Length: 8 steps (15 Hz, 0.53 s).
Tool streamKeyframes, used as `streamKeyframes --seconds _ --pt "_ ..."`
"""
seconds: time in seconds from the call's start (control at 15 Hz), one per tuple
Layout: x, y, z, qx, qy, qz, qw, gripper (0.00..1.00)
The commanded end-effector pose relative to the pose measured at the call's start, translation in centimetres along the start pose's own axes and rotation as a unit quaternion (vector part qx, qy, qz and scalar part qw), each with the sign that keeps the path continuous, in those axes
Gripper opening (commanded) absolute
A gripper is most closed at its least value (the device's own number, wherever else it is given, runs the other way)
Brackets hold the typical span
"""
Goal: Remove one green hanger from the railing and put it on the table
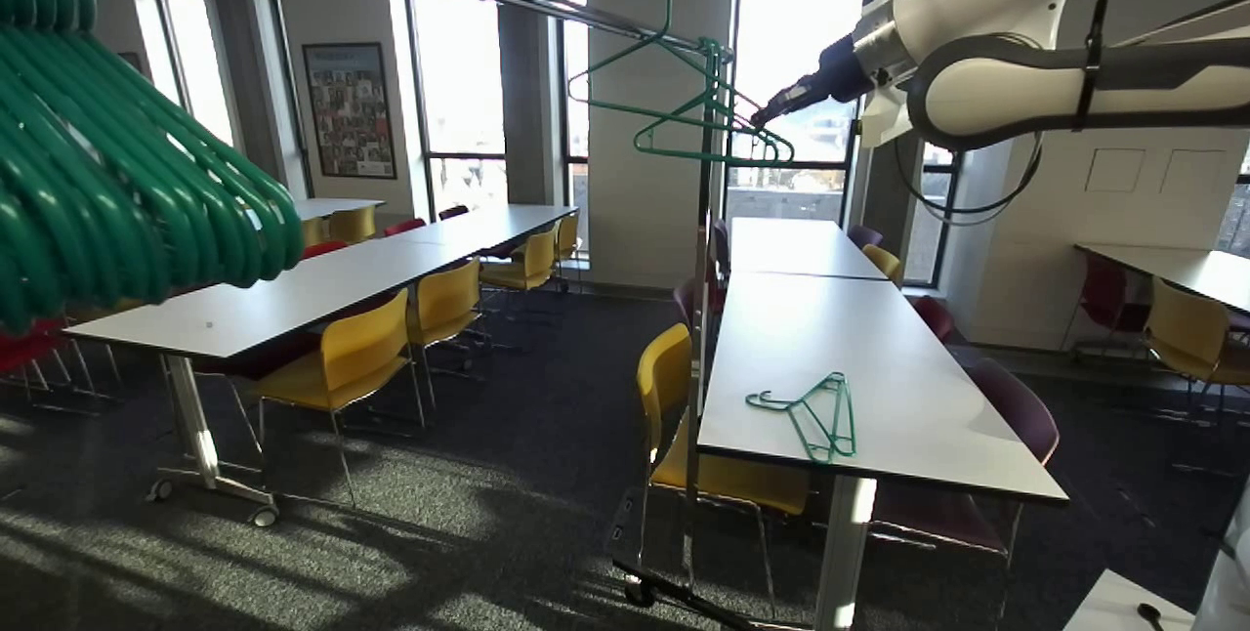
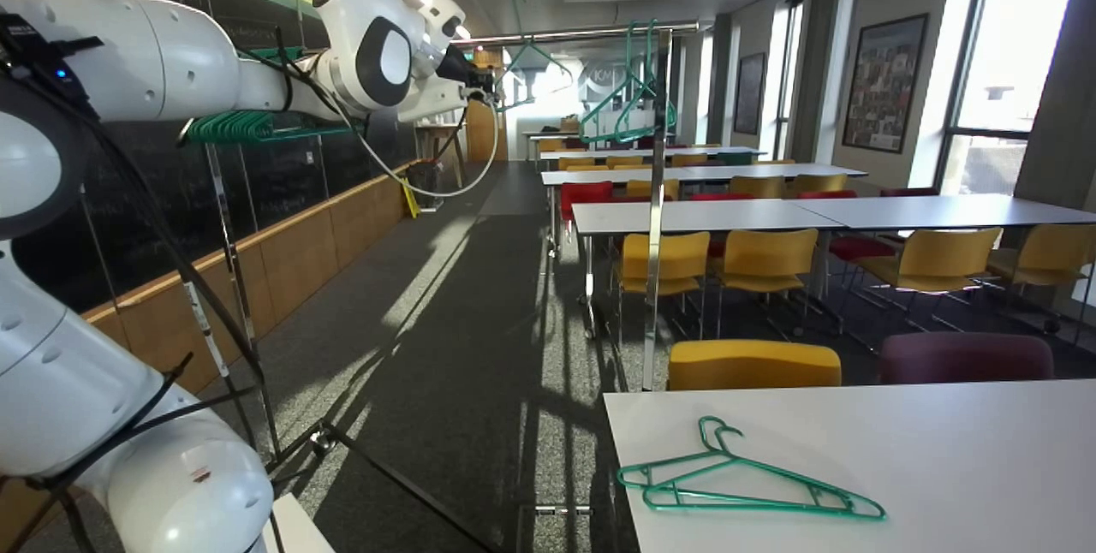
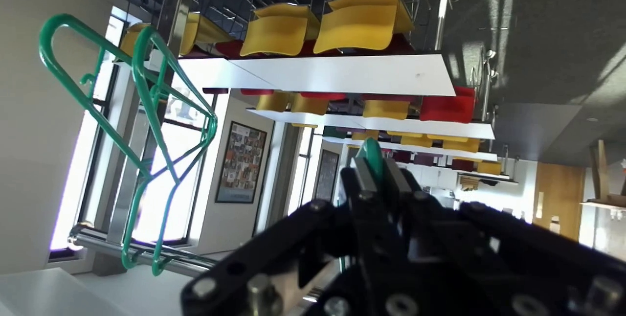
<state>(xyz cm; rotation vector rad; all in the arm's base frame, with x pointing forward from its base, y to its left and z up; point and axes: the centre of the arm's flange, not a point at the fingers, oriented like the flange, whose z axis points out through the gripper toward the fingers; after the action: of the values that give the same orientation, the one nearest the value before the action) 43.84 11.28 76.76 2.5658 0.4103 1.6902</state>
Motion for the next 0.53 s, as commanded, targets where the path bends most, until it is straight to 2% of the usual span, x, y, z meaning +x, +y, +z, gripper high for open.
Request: streamKeyframes --seconds 0.0,0.47 --pt "-1.7 -0.5 -2.4 0.013 -0.012 -0.010 0.9998 0.02" --pt "-6.9 -1.8 -5.1 0.020 -0.074 -0.019 0.9968 0.02"
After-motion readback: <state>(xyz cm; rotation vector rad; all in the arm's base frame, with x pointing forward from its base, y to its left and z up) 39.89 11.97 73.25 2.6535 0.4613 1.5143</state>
